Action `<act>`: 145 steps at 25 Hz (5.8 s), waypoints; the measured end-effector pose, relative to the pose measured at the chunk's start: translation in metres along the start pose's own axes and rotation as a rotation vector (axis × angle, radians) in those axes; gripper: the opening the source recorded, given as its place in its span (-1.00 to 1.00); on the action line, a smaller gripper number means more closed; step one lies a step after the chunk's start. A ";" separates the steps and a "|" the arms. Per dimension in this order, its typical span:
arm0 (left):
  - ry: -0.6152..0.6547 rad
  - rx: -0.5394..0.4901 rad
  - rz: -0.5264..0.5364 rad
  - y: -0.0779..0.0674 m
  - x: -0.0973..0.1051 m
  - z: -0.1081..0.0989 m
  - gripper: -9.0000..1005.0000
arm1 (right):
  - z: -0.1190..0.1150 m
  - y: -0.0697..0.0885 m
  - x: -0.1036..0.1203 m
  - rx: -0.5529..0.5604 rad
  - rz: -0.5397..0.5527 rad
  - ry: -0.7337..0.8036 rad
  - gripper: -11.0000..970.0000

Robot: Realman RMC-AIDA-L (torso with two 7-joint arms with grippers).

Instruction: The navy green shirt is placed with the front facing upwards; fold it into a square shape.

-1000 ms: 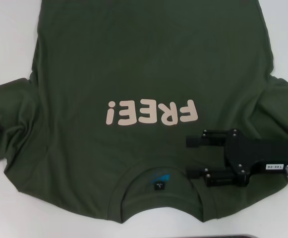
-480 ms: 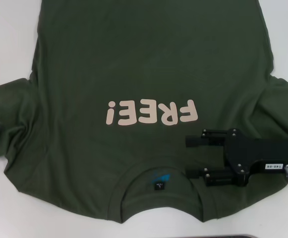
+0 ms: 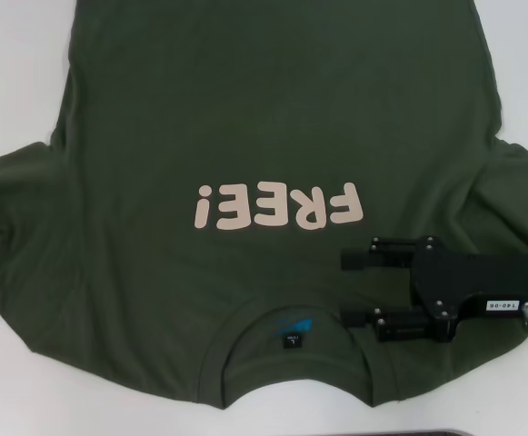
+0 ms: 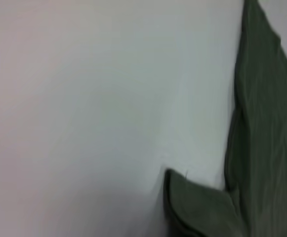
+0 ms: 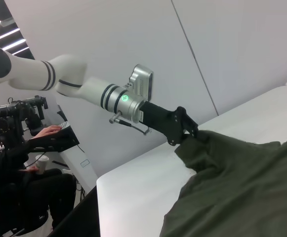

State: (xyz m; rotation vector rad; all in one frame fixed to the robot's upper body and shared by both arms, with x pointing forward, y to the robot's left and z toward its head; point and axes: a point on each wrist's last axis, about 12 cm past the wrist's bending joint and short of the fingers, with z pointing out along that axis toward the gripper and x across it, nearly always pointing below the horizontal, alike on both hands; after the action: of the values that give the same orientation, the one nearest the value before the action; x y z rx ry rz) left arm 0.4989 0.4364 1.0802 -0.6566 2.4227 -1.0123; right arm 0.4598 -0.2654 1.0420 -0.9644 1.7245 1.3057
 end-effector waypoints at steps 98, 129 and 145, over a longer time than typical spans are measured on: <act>0.038 0.526 0.174 -0.040 0.045 0.021 0.71 | -0.184 -0.032 -0.061 0.723 0.818 0.104 0.63; 0.030 0.526 0.171 -0.042 0.045 0.025 0.69 | -0.163 -0.058 -0.050 0.804 0.865 0.137 0.53; 0.030 0.527 0.170 -0.040 0.048 0.025 0.68 | -0.150 -0.064 -0.045 0.782 0.893 0.142 0.48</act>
State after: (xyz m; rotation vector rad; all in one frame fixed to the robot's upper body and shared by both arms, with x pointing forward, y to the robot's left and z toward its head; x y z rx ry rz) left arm 0.4848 0.3709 1.0839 -0.2488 2.0534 -1.5072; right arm 0.5174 -0.4185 1.0854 0.2152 2.6103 0.8625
